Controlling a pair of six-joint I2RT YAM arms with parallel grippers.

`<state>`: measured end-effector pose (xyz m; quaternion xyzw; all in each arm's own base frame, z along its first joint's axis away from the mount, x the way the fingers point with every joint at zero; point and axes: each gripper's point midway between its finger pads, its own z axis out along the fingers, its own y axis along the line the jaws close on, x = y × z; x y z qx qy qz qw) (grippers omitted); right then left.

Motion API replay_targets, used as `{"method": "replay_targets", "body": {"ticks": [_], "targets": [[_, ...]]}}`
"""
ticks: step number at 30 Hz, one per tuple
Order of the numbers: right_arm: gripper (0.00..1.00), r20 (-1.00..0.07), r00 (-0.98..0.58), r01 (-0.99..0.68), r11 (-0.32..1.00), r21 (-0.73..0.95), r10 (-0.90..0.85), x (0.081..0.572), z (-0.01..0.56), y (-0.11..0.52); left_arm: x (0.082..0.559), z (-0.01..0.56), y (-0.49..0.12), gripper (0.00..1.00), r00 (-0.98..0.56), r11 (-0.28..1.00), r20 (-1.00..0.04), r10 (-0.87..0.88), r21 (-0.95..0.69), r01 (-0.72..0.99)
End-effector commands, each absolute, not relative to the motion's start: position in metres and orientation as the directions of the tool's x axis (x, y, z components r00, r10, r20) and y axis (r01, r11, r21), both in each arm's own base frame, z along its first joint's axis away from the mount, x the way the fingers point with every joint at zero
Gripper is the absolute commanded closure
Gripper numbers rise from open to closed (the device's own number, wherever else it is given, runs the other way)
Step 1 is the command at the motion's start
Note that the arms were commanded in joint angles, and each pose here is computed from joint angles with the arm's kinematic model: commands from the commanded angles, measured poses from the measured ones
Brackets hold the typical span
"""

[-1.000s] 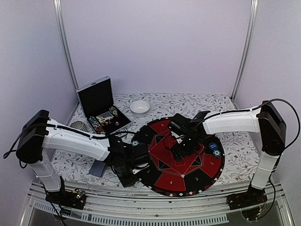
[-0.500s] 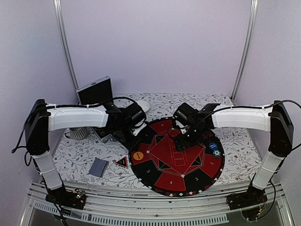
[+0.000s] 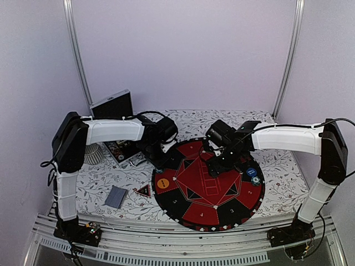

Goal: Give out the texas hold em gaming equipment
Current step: Place the poker chips pile at the big blind area.

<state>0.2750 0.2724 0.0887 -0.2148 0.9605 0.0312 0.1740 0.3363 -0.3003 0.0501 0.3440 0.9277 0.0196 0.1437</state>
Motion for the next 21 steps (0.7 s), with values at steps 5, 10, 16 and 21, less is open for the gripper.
{"method": "replay_targets", "body": {"ticks": [5,10,16,21], "targets": [[0.21,-0.35,-0.851,-0.407,0.913,-0.028,-0.39,0.277,0.089,0.267,0.335,0.043,-0.287,0.61,-0.735,0.761,-0.197,0.649,0.152,0.631],[0.21,-0.35,-0.851,-0.409,0.912,-0.027,-0.392,0.277,0.089,0.267,0.333,0.035,-0.288,0.58,-0.733,0.754,-0.18,0.656,0.142,0.641],[0.21,-0.352,-0.849,-0.411,0.911,-0.025,-0.393,0.277,0.09,0.268,0.336,0.031,-0.29,0.54,-0.727,0.748,-0.174,0.664,0.146,0.648],[0.21,-0.349,-0.85,-0.413,0.91,-0.025,-0.395,0.276,0.089,0.267,0.337,0.029,-0.292,0.5,-0.725,0.746,-0.176,0.666,0.146,0.65]]}}
